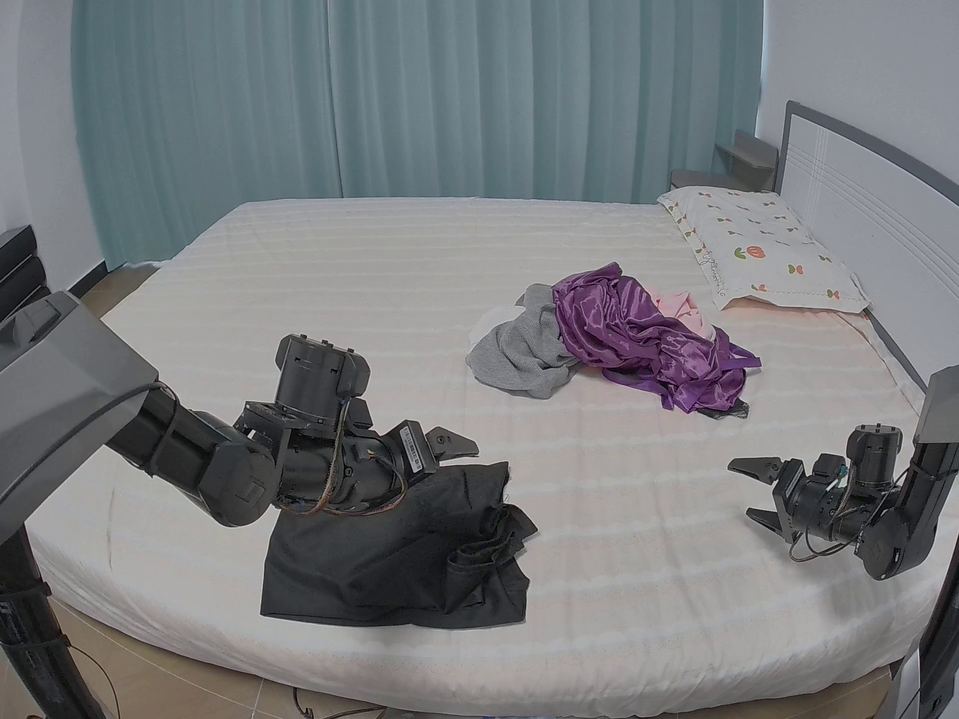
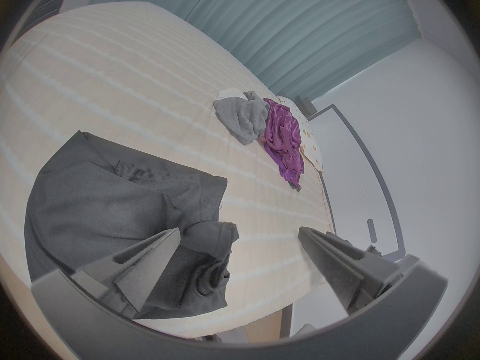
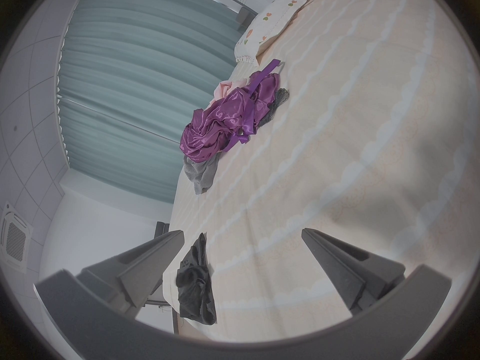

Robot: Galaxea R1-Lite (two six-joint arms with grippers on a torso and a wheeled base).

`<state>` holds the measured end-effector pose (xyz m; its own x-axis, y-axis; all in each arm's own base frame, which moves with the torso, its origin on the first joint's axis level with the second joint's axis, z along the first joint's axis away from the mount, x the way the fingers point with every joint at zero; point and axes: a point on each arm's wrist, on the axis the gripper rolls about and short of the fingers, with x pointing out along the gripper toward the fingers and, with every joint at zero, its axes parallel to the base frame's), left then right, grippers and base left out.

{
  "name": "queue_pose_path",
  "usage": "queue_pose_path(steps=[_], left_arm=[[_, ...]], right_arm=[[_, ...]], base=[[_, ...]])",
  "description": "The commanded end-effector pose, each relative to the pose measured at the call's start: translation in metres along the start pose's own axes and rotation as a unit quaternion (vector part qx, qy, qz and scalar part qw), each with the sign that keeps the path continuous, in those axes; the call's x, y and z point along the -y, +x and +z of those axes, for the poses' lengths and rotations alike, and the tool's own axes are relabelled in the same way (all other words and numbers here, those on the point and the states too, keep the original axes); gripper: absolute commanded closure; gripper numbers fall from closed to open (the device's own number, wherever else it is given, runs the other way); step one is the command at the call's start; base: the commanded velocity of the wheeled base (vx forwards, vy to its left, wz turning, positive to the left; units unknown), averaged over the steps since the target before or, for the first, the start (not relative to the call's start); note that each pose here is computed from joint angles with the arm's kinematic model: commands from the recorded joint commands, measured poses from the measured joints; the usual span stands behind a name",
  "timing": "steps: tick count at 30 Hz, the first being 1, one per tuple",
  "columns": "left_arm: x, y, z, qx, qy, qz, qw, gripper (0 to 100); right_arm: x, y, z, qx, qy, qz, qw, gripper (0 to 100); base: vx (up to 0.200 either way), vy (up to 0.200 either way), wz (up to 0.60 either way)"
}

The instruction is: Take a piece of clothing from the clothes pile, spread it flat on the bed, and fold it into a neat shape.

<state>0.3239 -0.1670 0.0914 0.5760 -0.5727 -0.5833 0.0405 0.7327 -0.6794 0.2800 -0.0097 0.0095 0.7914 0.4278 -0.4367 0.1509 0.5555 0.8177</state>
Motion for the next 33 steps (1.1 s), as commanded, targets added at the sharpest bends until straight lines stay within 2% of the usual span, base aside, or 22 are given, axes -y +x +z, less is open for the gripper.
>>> queue_pose_path(steps=[1,3,4,7,8,9,15,24,33], left_arm=[[0.001,-0.022,0.015,0.033,-0.034,-0.008,0.9988,0],[-0.005,-0.029,0.018,0.038,-0.047,-0.004,0.9982,0],[-0.019,-0.04,0.017,0.04,-0.064,0.009,0.9971,0],[-0.04,-0.053,0.011,0.026,-0.091,0.02,0.9953,0],[-0.04,-0.053,0.011,0.026,-0.091,0.02,0.9953,0],[-0.052,-0.062,0.006,0.028,-0.12,0.028,0.9921,0],[-0.068,-0.078,-0.004,0.047,-0.185,0.022,0.9813,0],[-0.085,-0.08,-0.009,0.046,-0.207,0.018,0.9772,0],[-0.093,-0.083,-0.008,0.04,-0.216,0.017,0.9753,0]], right_arm=[[0.001,0.0,0.0,-0.001,0.001,-0.001,1.0,0],[0.0,0.0,-0.001,-0.002,0.0,-0.001,1.0,0],[0.0,0.0,-0.001,-0.002,0.0,-0.001,1.0,0],[0.0,0.001,-0.004,-0.007,0.0,-0.002,1.0,0],[0.0,0.001,-0.004,-0.007,0.0,-0.002,1.0,0],[-0.001,0.001,-0.005,-0.007,-0.001,-0.002,1.0,0],[-0.002,0.002,-0.008,-0.012,-0.003,-0.002,0.9999,0],[-0.005,0.002,-0.014,-0.024,-0.006,-0.002,0.9997,0],[-0.01,0.003,-0.024,-0.041,-0.013,0.002,0.9991,0]], base=[[0.0,0.0,0.0],[0.0,0.0,0.0],[0.0,0.0,0.0],[0.0,0.0,0.0],[0.0,0.0,0.0],[0.0,0.0,0.0],[0.0,0.0,0.0],[0.0,0.2,0.0],[0.0,0.2,0.0]])
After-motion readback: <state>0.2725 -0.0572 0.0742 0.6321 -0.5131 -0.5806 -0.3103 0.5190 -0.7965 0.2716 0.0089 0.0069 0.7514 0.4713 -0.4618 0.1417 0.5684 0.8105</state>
